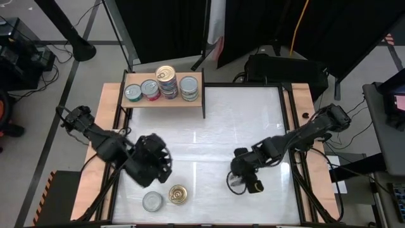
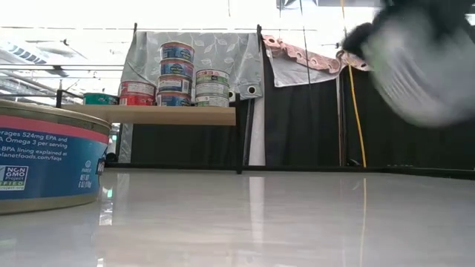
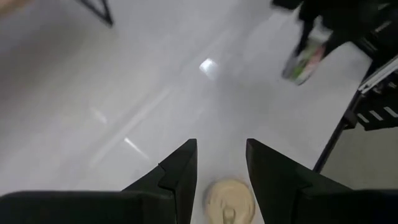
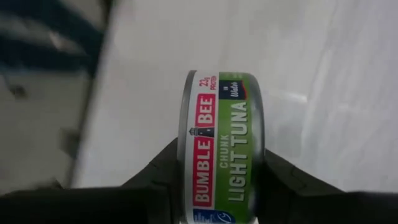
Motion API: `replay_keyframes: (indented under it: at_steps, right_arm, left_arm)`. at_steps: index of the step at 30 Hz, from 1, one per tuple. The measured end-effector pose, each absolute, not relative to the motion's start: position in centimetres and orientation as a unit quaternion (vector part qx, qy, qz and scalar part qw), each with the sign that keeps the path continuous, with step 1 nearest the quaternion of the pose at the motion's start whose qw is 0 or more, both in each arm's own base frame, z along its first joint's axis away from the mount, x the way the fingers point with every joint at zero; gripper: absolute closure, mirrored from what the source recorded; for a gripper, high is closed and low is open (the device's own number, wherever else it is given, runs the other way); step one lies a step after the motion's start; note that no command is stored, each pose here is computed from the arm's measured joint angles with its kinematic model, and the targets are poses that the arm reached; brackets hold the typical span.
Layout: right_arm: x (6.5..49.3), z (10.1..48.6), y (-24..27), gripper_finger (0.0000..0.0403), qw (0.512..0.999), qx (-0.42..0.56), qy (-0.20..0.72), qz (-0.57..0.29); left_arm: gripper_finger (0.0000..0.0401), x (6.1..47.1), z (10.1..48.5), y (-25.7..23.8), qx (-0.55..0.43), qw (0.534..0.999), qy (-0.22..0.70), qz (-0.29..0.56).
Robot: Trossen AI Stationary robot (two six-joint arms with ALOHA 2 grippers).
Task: Stack canned seafood by type on shelf
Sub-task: Stack the green white tuna can on top of the green white tuna cans on the shelf
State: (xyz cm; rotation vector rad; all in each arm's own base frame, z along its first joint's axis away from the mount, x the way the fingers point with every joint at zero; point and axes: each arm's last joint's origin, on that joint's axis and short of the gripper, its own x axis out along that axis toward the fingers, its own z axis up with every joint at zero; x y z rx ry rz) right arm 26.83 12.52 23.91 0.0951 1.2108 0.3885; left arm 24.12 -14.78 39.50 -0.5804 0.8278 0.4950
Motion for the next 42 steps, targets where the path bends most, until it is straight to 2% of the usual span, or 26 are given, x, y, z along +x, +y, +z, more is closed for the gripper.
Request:
replay_keyframes:
  at_steps: [6,11,14,17,22,25,28,32,42]
  right_arm:
    - [30.8,32.9,9.8,0.0279,0.885,0.144,0.418,0.147]
    - [33.3,40.4,3.8,0.0278,0.949,0.214,0.217,0.085]
    - [33.8,43.8,-0.9,0.0277,0.964,0.253,0.080,0.020]
    - [33.9,45.5,-5.7,0.0276,0.948,0.315,-0.039,-0.036]
    - [34.2,44.4,-12.7,0.0276,0.874,0.438,-0.135,-0.160]
    - [35.5,41.8,-15.7,0.0275,0.829,0.507,-0.131,-0.196]
    - [37.4,38.6,-17.3,0.0275,0.801,0.559,-0.094,-0.195]
    - [39.3,35.8,-17.7,0.0275,0.784,0.588,-0.060,-0.190]
    - [39.7,34.5,-17.4,0.0275,0.771,0.602,-0.018,-0.207]
  left_arm:
    - [0.0263,22.3,39.3,-16.1,-0.286,0.836,0.384,0.266]
    - [0.0263,21.7,39.1,-15.7,-0.266,0.839,0.366,0.304]
    - [0.0263,21.7,39.2,-15.1,-0.248,0.844,0.339,0.334]
    - [0.0263,22.0,39.3,-14.3,-0.232,0.851,0.303,0.360]
    - [0.0263,22.6,39.5,-13.3,-0.202,0.858,0.279,0.381]
    - [0.0263,23.0,39.5,-12.7,-0.178,0.860,0.286,0.384]
    - [0.0263,23.3,39.5,-12.1,-0.157,0.860,0.294,0.387]
    - [0.0263,23.4,39.5,-11.9,-0.138,0.861,0.303,0.384]
    - [0.0263,23.4,39.5,-11.8,-0.144,0.859,0.299,0.389]
